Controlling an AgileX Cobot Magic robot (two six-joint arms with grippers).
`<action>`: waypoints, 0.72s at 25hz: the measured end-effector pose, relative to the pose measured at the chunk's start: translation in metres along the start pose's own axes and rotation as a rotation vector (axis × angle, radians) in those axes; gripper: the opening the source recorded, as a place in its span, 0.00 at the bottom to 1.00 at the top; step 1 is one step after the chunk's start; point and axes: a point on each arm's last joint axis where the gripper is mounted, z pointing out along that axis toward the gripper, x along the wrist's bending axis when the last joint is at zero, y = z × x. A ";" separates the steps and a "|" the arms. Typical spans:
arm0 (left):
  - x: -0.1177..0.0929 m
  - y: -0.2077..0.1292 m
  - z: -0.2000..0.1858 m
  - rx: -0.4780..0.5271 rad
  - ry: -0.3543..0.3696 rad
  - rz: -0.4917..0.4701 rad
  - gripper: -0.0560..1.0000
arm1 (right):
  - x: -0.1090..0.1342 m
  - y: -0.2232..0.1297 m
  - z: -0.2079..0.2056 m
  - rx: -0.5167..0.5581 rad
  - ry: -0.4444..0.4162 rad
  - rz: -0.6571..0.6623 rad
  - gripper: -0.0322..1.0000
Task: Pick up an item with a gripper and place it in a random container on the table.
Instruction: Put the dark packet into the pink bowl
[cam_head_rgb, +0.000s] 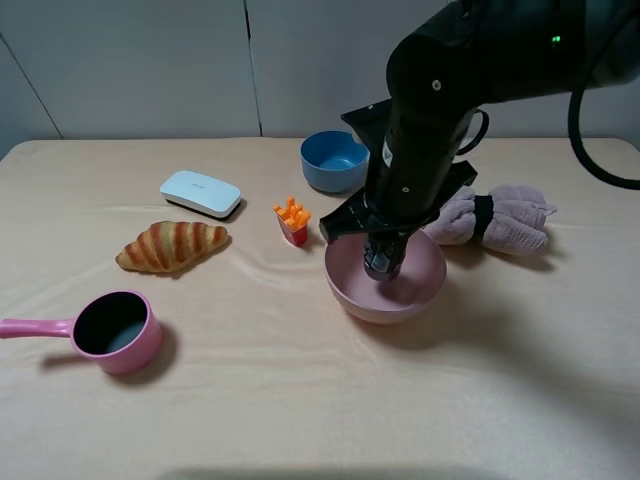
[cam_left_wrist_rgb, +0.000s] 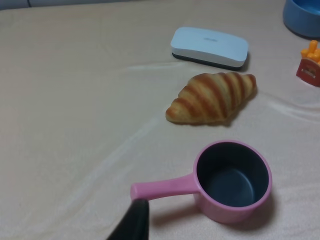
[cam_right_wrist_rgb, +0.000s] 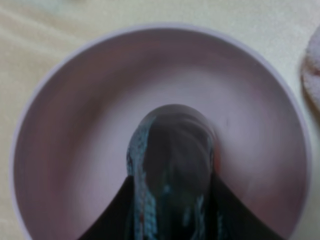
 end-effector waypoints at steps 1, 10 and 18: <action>0.000 0.000 0.000 0.000 0.000 0.000 1.00 | 0.000 -0.001 0.002 -0.001 0.002 -0.001 0.21; 0.000 0.000 0.000 0.000 0.000 0.000 1.00 | -0.001 -0.013 0.015 -0.010 0.015 -0.003 0.21; 0.000 0.000 0.000 0.000 0.000 0.000 1.00 | -0.001 -0.015 0.016 -0.006 0.015 0.007 0.21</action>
